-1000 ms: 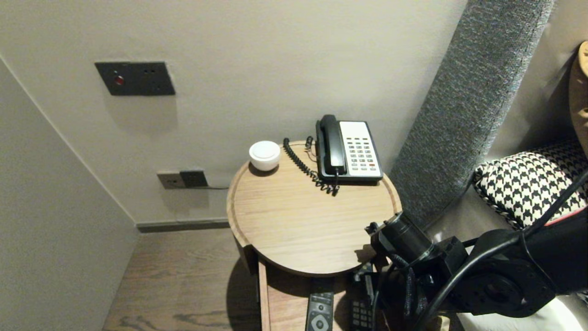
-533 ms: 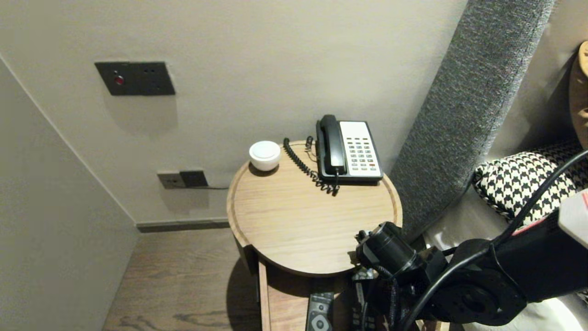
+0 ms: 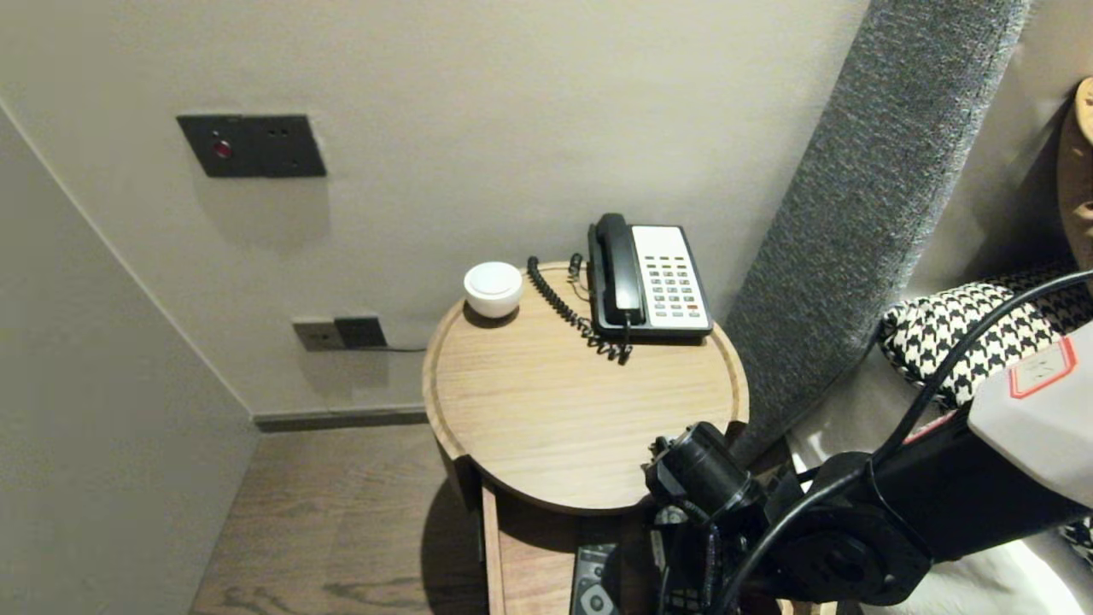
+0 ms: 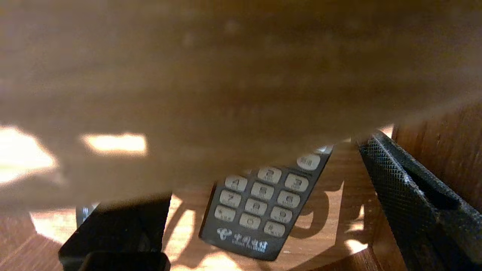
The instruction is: Take the remote control out of the drawer one by one and place them on the table
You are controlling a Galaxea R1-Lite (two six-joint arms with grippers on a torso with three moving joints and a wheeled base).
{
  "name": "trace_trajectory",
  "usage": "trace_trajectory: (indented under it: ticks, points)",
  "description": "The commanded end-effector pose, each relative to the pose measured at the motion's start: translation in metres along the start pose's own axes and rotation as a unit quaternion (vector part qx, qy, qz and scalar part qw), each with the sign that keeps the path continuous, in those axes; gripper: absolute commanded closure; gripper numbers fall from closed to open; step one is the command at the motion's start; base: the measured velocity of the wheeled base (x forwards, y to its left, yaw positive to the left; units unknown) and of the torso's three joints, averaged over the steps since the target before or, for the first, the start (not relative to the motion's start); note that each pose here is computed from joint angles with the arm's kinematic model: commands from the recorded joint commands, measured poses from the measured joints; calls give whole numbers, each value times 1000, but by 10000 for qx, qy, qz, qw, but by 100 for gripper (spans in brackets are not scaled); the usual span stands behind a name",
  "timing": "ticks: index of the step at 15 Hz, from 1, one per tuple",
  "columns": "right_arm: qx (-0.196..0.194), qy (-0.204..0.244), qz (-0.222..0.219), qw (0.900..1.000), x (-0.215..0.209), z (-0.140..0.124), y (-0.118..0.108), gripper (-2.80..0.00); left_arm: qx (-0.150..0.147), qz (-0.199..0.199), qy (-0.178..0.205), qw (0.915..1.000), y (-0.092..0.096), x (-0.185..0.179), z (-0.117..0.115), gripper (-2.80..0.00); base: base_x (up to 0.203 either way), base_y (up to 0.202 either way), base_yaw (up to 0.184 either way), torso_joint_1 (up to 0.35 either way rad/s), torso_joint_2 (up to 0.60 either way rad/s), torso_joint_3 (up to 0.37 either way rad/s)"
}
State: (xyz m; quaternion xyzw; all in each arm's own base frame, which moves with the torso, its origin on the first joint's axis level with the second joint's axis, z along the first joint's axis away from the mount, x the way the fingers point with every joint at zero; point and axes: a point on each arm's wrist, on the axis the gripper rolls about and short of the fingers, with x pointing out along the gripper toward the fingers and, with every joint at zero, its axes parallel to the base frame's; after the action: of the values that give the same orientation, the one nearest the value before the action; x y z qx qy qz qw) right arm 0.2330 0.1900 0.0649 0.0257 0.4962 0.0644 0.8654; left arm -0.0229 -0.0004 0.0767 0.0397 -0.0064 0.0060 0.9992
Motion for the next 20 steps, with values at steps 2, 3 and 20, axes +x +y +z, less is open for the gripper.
trace_trajectory:
  ticks: [2,3,20]
  points:
    - [63,-62,-138,9999,2,2,-2,-280,2,5,-9,10000,0,0,0,0,0,0,0,0,0,0]
    - [90,-85,-150,9998,2,4,-4,-280,2,-3,-4,10000,0,0,0,0,0,0,0,0,0,0]
    - [-2,-429,-94,9990,-15,3,4,-280,2,3,-3,10000,0,0,0,0,0,0,0,0,0,0]
